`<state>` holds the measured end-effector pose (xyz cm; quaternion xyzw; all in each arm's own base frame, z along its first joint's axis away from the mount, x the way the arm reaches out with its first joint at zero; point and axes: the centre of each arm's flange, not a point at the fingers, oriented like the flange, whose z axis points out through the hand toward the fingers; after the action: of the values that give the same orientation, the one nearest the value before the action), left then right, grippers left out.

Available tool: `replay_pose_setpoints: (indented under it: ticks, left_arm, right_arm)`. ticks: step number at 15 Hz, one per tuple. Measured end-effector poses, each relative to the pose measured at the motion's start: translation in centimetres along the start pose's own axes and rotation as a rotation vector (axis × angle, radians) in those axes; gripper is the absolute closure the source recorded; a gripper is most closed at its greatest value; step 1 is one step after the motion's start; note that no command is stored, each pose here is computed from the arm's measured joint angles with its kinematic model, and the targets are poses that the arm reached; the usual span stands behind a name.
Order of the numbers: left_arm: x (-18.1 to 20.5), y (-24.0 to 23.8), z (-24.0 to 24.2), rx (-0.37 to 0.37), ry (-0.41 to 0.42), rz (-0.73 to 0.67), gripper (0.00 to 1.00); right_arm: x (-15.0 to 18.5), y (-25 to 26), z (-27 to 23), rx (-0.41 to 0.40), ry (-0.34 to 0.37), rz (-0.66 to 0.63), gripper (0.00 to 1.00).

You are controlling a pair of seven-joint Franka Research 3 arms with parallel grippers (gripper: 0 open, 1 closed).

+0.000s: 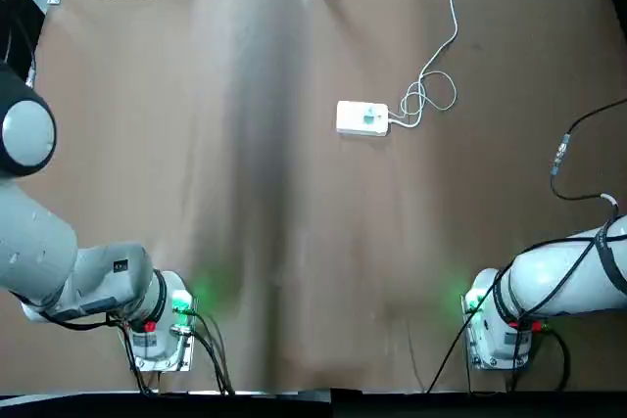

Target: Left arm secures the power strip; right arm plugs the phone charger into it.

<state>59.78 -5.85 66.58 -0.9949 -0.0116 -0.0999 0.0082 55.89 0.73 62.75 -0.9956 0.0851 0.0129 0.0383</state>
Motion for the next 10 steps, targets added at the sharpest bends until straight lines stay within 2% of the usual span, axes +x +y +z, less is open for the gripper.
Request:
replay_pose_setpoints:
  ticks: [4, 10]
  left_arm:
    - [-1.4, -1.8, -2.4, 0.015, -0.009, -0.033, 0.00]
    - [-2.3, -1.7, -2.4, 0.004, -0.049, -0.034, 0.00]
  right_arm:
    - [0.1, 0.1, 0.7, -0.096, -0.001, -0.109, 0.00]
    - [0.5, 0.2, 0.7, -0.102, 0.022, -0.154, 0.00]
